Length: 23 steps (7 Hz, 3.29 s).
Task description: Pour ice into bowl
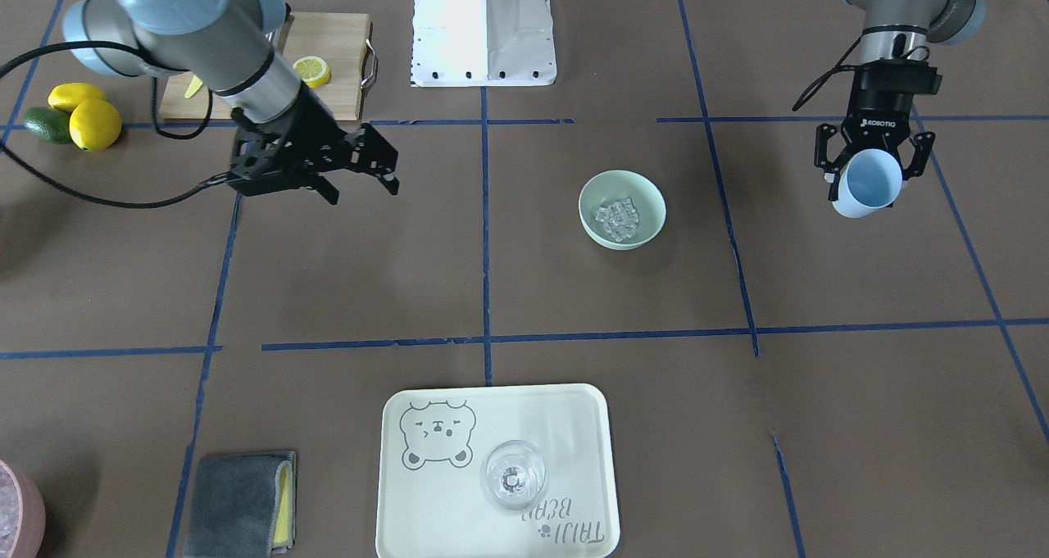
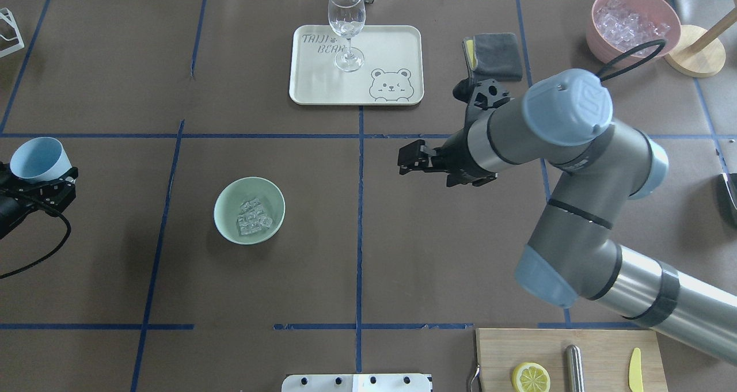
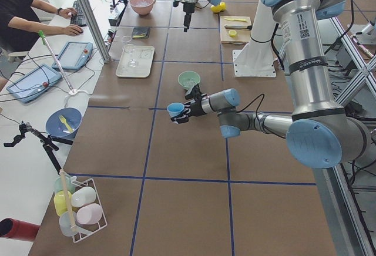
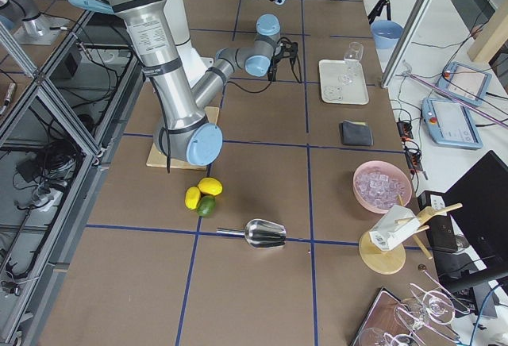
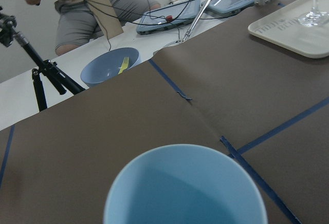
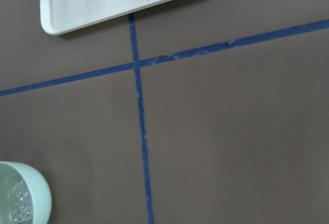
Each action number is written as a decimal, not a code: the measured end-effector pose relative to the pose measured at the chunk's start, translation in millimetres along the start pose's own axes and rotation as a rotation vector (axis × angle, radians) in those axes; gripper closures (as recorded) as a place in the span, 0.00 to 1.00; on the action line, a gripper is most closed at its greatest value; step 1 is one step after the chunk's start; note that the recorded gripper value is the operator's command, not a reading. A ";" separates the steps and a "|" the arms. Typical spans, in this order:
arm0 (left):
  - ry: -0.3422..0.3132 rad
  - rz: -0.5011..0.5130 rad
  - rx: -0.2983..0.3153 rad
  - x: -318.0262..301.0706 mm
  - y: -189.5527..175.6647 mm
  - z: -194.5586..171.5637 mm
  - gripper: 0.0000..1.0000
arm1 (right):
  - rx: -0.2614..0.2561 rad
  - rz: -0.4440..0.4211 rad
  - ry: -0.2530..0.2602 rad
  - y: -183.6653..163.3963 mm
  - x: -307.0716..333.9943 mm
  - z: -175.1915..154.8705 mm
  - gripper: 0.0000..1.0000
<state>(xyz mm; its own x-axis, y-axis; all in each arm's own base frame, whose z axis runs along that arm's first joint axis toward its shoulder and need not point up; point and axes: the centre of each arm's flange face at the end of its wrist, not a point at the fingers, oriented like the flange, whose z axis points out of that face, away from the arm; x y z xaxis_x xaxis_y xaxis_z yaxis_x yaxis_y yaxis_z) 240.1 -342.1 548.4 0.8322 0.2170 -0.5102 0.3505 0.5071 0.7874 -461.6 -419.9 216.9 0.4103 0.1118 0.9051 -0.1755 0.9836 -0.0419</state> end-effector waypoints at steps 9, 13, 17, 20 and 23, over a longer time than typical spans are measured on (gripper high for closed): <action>-0.084 -0.299 0.096 -1.9 19.5 34.9 1.00 | 0.053 0.010 0.148 81.1 -200.0 168.0 0.50; -0.097 -0.310 0.090 -1.8 30.1 46.3 1.00 | 0.048 0.004 0.164 86.2 -199.5 178.2 1.00; -0.186 -0.331 0.168 -4.3 57.4 69.7 1.00 | 0.028 0.027 0.079 57.1 -216.7 122.3 1.00; -0.171 -0.327 0.194 25.5 91.8 58.7 1.00 | -0.002 0.071 0.043 -7.9 -123.6 20.0 1.00; -0.164 -0.286 0.162 29.2 116.1 56.0 0.00 | 0.002 0.072 0.041 -33.6 -70.3 -18.6 1.00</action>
<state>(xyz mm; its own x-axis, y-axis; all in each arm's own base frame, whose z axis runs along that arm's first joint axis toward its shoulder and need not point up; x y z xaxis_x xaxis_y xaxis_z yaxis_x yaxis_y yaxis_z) 329.1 -323.6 644.3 0.7441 -0.0574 -0.6656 0.6312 0.3865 0.6724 -467.9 -458.1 146.8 0.4333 0.1881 0.8814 -0.2078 0.9725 -0.1054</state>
